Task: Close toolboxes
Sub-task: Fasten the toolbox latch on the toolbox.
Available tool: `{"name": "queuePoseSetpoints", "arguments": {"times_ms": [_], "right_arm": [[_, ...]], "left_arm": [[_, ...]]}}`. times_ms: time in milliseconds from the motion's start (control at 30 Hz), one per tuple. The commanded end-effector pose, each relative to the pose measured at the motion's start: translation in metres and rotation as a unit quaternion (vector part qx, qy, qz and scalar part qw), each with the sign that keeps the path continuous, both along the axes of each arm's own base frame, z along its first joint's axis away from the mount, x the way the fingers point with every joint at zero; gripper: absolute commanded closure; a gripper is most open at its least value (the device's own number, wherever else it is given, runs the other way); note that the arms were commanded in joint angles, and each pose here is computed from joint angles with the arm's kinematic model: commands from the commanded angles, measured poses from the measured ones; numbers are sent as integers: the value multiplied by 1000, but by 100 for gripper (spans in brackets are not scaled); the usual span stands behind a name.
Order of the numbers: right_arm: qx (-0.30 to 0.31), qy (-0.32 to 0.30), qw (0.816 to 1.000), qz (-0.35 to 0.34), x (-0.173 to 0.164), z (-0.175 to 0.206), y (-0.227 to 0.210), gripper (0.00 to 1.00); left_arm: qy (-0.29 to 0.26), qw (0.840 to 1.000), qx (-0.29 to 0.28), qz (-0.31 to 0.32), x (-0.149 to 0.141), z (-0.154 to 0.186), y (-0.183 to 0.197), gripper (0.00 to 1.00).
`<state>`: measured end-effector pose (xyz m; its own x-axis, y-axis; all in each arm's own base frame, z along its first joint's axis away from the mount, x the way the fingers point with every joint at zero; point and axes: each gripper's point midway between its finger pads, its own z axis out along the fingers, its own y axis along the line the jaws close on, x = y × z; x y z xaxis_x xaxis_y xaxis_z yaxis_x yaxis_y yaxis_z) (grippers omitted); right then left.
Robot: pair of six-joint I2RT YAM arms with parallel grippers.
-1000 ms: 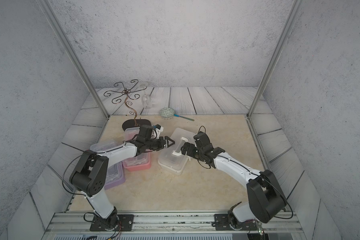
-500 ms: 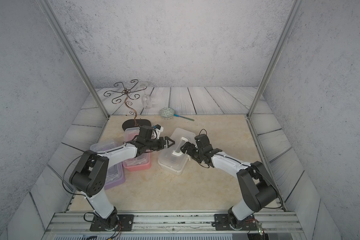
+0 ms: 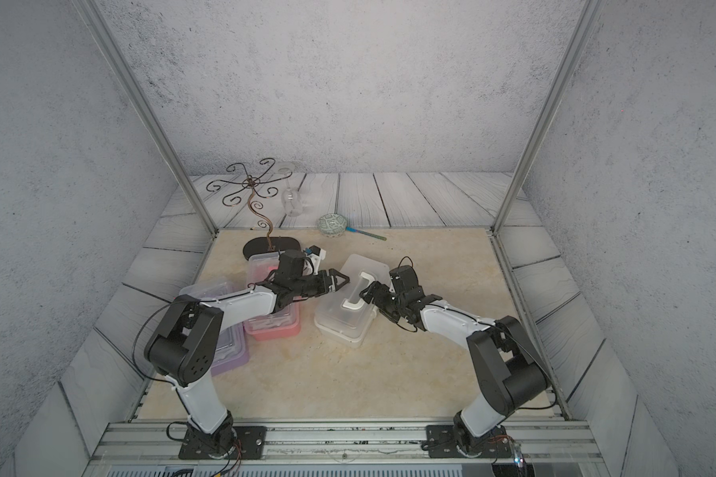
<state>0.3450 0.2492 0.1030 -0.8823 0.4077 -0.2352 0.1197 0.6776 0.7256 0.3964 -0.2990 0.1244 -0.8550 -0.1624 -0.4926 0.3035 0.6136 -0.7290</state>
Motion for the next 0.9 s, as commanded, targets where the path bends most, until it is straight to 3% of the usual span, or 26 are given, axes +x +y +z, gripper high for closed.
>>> {"name": "queuePoseSetpoints", "arguments": {"times_ms": [0,200,400,500,600,700,800,867], "right_arm": [[16,-54,997,55,16,17,20,13],[-26,-64,996,62,25,28,-8,7],[-135,-96,985,52,29,46,-60,0],[-205,-125,970,24,38,59,-98,0],[-304,-160,939,-14,48,67,-141,1],[-404,-186,894,-53,54,70,-182,0],[-471,-201,854,-90,55,62,-215,1],[-486,-209,842,-106,55,51,-230,1]], "left_arm": [[126,989,3,-72,-63,-41,-28,25],[106,993,2,-59,-55,-13,-28,23],[79,996,-3,-50,-47,21,-28,20],[49,998,27,-42,-42,39,-18,19],[7,997,76,-14,-32,55,8,17],[-45,990,131,41,-17,70,50,16],[-117,962,219,116,-6,87,105,13],[-171,924,296,170,-3,100,144,8]]}}
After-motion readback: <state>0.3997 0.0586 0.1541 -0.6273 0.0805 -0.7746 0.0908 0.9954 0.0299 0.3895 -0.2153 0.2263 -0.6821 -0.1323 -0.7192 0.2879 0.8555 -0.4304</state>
